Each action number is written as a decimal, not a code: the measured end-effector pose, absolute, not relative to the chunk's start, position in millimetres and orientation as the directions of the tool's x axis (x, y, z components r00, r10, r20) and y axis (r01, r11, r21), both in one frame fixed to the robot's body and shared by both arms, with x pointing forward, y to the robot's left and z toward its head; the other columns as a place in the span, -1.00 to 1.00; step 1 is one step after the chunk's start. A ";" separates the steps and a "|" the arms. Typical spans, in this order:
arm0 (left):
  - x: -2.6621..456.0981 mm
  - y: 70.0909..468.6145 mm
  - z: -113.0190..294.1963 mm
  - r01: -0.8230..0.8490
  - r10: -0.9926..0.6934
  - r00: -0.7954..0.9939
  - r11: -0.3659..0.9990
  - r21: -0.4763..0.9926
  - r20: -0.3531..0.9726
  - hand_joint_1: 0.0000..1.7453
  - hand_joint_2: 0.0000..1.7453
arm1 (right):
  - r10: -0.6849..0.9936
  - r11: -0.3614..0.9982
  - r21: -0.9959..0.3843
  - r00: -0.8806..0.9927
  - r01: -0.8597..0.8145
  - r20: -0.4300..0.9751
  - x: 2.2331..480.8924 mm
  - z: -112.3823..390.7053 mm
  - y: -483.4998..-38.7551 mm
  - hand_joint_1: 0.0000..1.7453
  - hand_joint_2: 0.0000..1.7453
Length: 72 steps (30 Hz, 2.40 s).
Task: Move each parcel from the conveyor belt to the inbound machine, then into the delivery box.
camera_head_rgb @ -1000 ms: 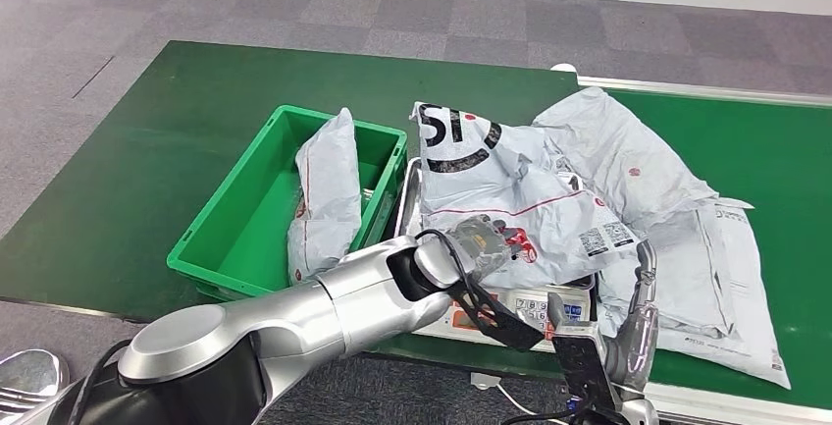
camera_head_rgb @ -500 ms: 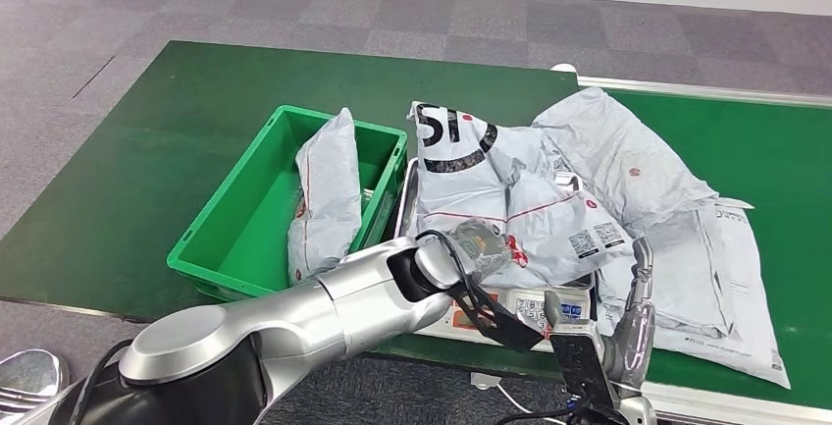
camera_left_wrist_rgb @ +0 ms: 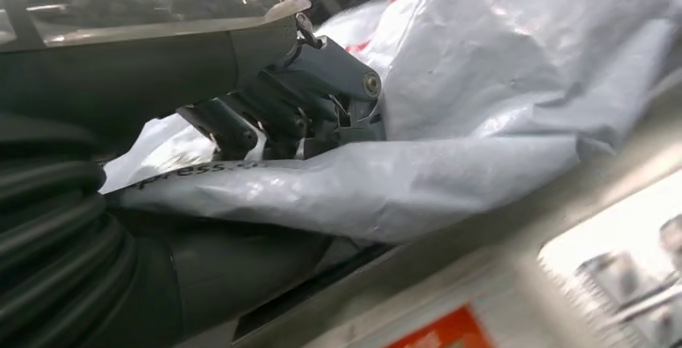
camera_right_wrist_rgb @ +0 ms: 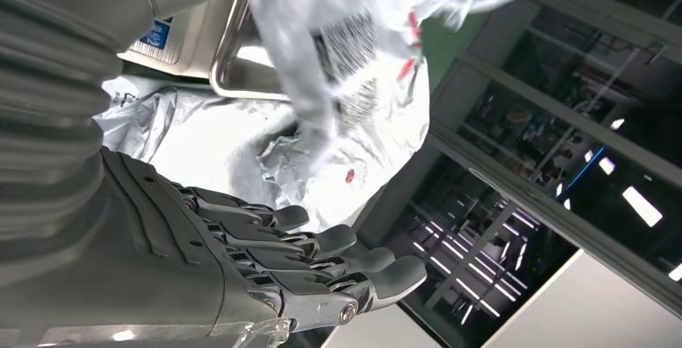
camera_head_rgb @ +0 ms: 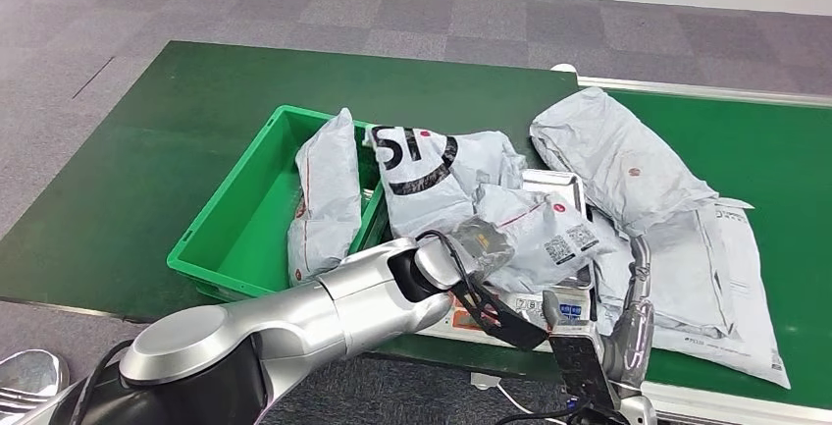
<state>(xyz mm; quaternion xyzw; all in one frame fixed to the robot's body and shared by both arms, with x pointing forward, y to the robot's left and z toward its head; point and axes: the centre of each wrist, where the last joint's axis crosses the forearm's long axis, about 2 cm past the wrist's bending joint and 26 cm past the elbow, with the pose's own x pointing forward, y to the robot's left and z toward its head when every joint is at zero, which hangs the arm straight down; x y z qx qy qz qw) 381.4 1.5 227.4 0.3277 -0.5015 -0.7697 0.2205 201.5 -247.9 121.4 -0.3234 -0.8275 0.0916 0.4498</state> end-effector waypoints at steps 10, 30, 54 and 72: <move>377.4 -5.9 239.7 -0.145 -0.666 -0.710 -0.179 0.973 -0.229 1.00 1.00 | 0.619 0.769 -0.421 -0.399 0.480 0.676 202.3 128.1 -248.3 -1.00 1.00; 382.9 -12.9 301.2 -0.418 -0.662 -0.723 0.191 0.888 -0.198 1.00 1.00 | 0.633 0.739 -0.404 -0.353 0.539 0.689 196.1 124.1 -253.0 -1.00 1.00; 441.2 46.6 382.6 -0.670 -0.816 -0.402 -0.048 0.741 -0.417 1.00 1.00 | 0.634 0.749 -0.417 -0.375 0.514 0.676 203.5 127.9 -253.5 -1.00 1.00; 463.8 123.6 360.4 -0.631 -0.838 -0.251 -0.238 0.738 -0.485 1.00 1.00 | 0.657 0.719 -0.441 -0.317 0.538 0.684 191.8 120.5 -272.1 -1.00 1.00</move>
